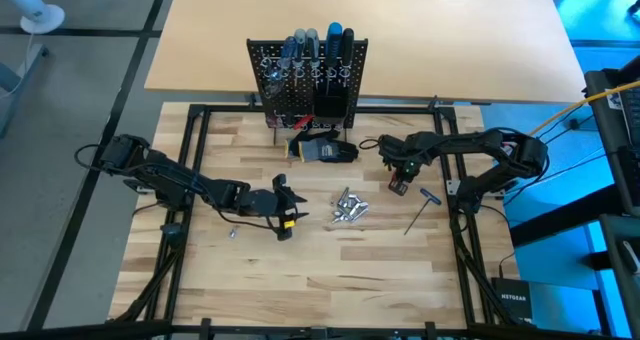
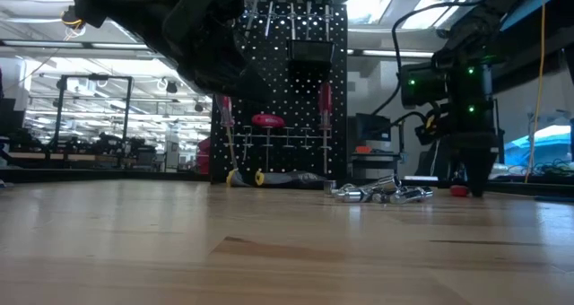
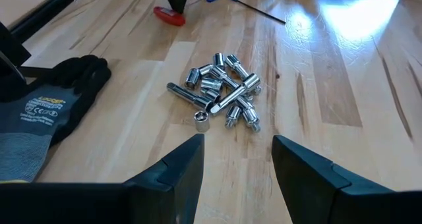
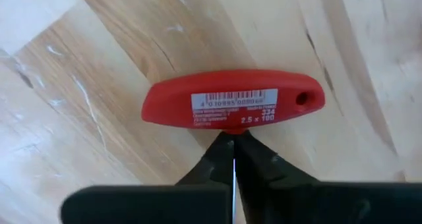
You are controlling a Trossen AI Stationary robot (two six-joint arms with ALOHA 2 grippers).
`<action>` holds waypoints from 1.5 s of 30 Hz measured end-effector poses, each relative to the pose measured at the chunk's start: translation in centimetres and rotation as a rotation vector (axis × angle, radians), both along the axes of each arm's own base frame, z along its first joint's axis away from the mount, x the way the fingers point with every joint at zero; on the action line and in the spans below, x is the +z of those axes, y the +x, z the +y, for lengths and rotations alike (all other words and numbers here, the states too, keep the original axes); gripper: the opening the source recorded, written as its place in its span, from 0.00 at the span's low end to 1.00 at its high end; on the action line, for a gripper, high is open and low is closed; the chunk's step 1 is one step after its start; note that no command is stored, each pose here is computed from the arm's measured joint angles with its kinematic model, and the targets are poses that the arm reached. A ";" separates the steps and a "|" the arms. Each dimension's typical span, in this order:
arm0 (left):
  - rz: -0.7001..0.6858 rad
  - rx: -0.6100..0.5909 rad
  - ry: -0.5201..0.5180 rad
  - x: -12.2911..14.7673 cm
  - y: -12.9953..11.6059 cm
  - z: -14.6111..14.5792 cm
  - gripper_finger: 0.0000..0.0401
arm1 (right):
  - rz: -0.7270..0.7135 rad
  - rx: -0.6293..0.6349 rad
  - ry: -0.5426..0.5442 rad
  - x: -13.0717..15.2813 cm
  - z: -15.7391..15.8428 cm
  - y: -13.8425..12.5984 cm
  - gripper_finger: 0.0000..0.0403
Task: Hang tools onto peg board
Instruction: Hang the red allen wrench on the pegboard
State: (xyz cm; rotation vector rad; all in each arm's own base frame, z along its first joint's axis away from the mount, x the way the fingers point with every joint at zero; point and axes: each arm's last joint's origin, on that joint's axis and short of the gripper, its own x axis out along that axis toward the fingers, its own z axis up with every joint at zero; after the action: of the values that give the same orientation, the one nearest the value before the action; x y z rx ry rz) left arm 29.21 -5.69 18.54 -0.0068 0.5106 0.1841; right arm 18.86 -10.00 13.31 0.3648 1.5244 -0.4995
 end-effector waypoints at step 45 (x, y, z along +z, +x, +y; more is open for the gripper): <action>-0.225 0.212 -0.208 1.5 1.2 3.3 0.42 | -0.857 0.361 -0.481 7.6 10.1 9.4 0.00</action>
State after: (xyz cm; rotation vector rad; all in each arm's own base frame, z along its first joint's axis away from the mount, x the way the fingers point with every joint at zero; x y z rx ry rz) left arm 30.40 -2.41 20.07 -0.2827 0.3016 0.3329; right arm 28.24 0.10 20.94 -0.0846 0.5842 -0.3361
